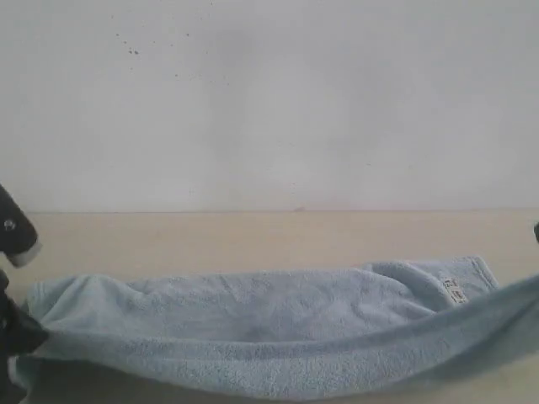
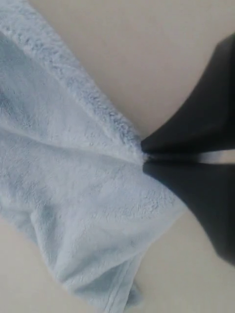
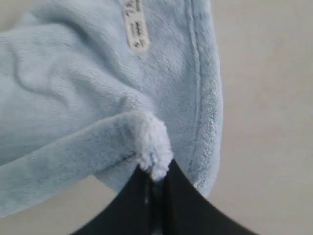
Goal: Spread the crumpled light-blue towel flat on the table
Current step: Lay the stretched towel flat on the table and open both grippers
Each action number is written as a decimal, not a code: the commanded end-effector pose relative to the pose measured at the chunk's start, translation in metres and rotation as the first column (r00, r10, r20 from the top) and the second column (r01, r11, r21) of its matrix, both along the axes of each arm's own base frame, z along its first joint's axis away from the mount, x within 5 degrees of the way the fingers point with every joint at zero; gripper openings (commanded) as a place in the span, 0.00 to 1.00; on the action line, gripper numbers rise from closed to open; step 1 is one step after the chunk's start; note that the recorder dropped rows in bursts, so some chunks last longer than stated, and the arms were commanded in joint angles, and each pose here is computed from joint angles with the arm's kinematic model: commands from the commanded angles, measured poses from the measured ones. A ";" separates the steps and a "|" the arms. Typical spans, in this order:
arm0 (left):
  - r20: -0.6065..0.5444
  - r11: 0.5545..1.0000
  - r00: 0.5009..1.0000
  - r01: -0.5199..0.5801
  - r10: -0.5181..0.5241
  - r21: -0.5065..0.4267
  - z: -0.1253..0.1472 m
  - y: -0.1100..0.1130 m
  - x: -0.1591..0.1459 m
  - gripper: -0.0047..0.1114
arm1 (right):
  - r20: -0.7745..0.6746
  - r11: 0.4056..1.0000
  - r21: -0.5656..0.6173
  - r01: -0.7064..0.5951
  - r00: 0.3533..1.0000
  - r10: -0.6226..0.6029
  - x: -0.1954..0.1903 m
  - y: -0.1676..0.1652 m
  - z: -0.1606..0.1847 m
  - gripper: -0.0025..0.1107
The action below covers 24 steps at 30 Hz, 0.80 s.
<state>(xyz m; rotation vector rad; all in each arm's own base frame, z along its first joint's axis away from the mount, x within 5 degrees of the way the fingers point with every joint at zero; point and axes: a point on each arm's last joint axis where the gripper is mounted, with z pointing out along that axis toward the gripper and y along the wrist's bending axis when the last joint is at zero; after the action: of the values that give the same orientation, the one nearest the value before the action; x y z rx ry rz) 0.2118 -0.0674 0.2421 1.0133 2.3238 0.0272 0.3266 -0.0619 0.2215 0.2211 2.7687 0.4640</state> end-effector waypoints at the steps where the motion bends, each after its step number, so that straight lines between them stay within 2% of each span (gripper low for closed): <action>1: -0.133 0.996 0.989 0.076 -0.069 0.046 -0.012 0.006 -0.026 0.07 | -0.100 0.991 -0.129 0.038 0.994 -0.051 -0.023 -0.007 -0.027 0.02; 6: -0.216 0.995 0.972 0.097 -0.091 0.015 -0.017 0.006 -0.043 0.07 | -0.184 0.992 -0.115 0.044 0.981 -0.065 -0.038 -0.004 -0.043 0.02; 11: -0.289 0.976 0.936 0.217 -0.200 0.025 -0.019 0.005 -0.053 0.09 | -0.243 0.995 -0.077 0.057 0.967 -0.074 -0.046 0.001 -0.048 0.02; 13: -0.280 0.977 0.939 0.211 -0.200 0.010 -0.018 0.004 -0.054 0.16 | -0.260 0.997 -0.055 0.058 0.963 -0.071 -0.047 0.003 -0.048 0.02; 20: -0.289 0.980 0.937 0.195 -0.194 -0.027 -0.021 0.004 -0.062 0.51 | -0.305 0.999 0.044 0.026 0.952 -0.012 -0.052 0.012 -0.046 0.04; 22: -0.281 0.982 0.941 0.188 -0.187 -0.024 -0.025 0.004 -0.062 0.58 | -0.319 0.997 0.073 0.026 0.948 -0.002 -0.053 0.014 -0.045 0.11; 24: -0.210 0.984 0.961 0.179 -0.180 -0.025 -0.024 0.003 -0.058 0.59 | -0.329 0.996 0.087 0.027 0.944 0.003 -0.054 0.015 -0.044 0.21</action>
<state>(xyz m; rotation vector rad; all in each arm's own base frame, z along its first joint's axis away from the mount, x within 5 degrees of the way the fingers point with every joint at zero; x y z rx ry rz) 0.1504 -0.0632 0.2171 1.3212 2.4660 -0.1922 0.2760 -0.0500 0.1741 0.3808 3.0622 0.5502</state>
